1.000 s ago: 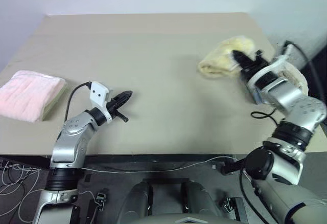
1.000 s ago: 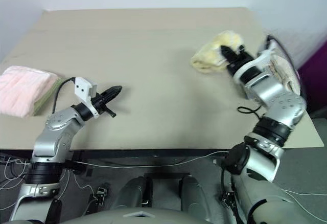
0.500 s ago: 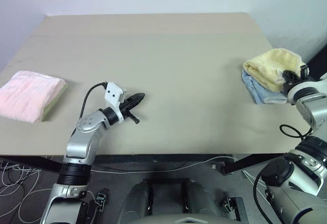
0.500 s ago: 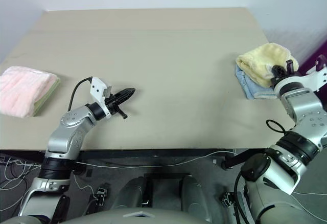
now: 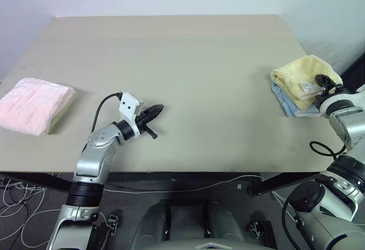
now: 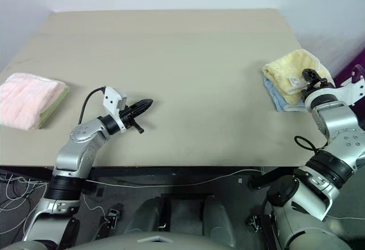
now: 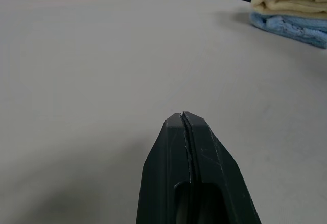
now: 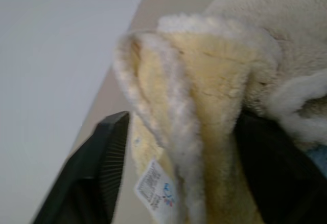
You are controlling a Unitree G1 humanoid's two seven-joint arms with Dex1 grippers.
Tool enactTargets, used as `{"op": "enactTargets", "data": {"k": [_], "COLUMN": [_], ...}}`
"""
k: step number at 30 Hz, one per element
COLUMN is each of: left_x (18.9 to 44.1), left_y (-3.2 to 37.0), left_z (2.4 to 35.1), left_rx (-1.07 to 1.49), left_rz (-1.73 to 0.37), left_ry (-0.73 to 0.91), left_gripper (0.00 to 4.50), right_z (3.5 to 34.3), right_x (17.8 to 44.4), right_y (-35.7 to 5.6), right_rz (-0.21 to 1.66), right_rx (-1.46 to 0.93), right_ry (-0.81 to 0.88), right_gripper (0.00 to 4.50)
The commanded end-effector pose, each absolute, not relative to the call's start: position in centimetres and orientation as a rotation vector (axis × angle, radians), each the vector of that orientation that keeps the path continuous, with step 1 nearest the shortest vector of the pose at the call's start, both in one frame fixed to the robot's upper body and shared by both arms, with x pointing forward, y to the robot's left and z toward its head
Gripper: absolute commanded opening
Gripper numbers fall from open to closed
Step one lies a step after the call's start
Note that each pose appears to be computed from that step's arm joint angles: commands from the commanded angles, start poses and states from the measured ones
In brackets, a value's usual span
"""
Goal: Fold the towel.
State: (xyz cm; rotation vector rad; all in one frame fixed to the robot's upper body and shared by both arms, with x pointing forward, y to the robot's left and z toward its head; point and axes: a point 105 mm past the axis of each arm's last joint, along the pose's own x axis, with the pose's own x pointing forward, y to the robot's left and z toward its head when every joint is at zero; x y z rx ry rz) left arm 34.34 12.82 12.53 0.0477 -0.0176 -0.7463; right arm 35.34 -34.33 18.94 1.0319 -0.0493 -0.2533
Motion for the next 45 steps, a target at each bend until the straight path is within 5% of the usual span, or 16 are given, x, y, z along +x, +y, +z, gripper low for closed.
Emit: {"op": "enactTargets", "data": {"k": [1,12,21,26,34,45], "left_x": [34.3,34.4,34.3,34.3,34.4,33.2], "left_y": [12.6,12.1,12.1,12.7,15.5,18.2], "left_z": [13.4,13.1,12.8,12.4,13.0,13.1], "left_rx": [0.064,0.057,0.059,0.063,0.070,0.081], "left_rz": [-0.761,-0.785,-0.809,-0.793,-0.660,-0.529], "left_ry": [-0.057,-0.046,-0.025,-0.008,-0.028,-0.035], "left_gripper": [0.00,0.00,0.00,0.00,0.00,0.00], "right_z": [21.4,19.7,17.3,15.9,14.9,16.1], "right_x": [34.7,30.9,28.6,29.6,32.7,36.3], "right_y": [-34.4,-31.0,-22.5,-17.2,-15.0,-15.2], "right_rz": [-0.241,-0.169,0.161,0.346,0.479,0.496], "right_rx": [0.987,0.882,0.795,0.445,-0.121,-0.293], "right_ry": [-0.137,-0.026,0.157,0.249,0.133,-0.038], "right_gripper": [4.46,4.46,4.46,4.46,4.46,4.46]}}
